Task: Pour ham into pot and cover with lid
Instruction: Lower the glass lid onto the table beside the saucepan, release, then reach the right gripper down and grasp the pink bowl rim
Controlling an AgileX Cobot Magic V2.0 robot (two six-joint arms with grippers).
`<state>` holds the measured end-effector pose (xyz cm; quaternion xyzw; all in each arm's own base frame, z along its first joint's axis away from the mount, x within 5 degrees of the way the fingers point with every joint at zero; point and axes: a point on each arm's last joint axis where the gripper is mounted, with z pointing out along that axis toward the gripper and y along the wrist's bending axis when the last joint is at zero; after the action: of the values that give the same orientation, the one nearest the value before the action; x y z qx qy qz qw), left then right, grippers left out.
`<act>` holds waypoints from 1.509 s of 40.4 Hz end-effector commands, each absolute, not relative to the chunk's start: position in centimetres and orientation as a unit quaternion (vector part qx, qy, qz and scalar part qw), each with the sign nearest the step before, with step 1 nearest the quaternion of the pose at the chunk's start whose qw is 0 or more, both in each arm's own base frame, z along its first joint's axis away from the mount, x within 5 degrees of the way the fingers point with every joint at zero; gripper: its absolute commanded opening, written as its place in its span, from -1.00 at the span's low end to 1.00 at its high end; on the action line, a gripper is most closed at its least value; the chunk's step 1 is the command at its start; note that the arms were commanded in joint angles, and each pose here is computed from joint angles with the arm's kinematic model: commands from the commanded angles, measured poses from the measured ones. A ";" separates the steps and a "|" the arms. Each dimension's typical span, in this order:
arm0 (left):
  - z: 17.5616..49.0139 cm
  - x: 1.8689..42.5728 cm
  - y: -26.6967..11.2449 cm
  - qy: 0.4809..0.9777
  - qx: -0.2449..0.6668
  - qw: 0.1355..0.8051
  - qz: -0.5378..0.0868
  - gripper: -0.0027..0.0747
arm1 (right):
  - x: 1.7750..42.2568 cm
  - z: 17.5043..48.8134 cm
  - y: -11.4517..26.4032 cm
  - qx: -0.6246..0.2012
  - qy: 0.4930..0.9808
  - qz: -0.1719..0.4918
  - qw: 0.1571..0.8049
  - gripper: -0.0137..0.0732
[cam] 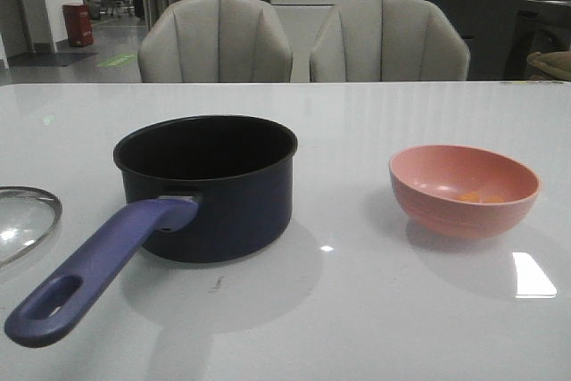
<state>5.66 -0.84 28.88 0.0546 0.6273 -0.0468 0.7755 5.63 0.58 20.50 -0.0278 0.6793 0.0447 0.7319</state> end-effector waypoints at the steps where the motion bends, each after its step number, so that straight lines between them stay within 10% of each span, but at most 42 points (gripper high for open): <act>1: 30.4 5.4 -0.8 0.592 0.052 0.803 -0.052 0.49 | 5.2 23.3 0.6 -0.025 0.624 0.051 0.779 -0.31; 26: 30.4 5.4 -0.8 0.592 0.052 0.803 -0.052 0.49 | 10.5 27.9 1.0 -0.014 0.765 0.050 0.642 -0.29; 38: 30.4 5.4 -0.8 0.592 0.052 0.803 -0.052 0.49 | 14.0 29.4 1.4 -0.006 0.813 0.053 0.580 0.63; 61: 30.4 5.4 -0.8 0.592 0.052 0.803 -0.052 0.49 | 28.3 28.8 2.7 0.042 0.943 0.087 0.319 0.64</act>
<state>5.66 -0.84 28.86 0.0546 0.6279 -0.0467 0.7749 26.46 3.02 27.83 0.0449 0.9466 0.0906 0.3062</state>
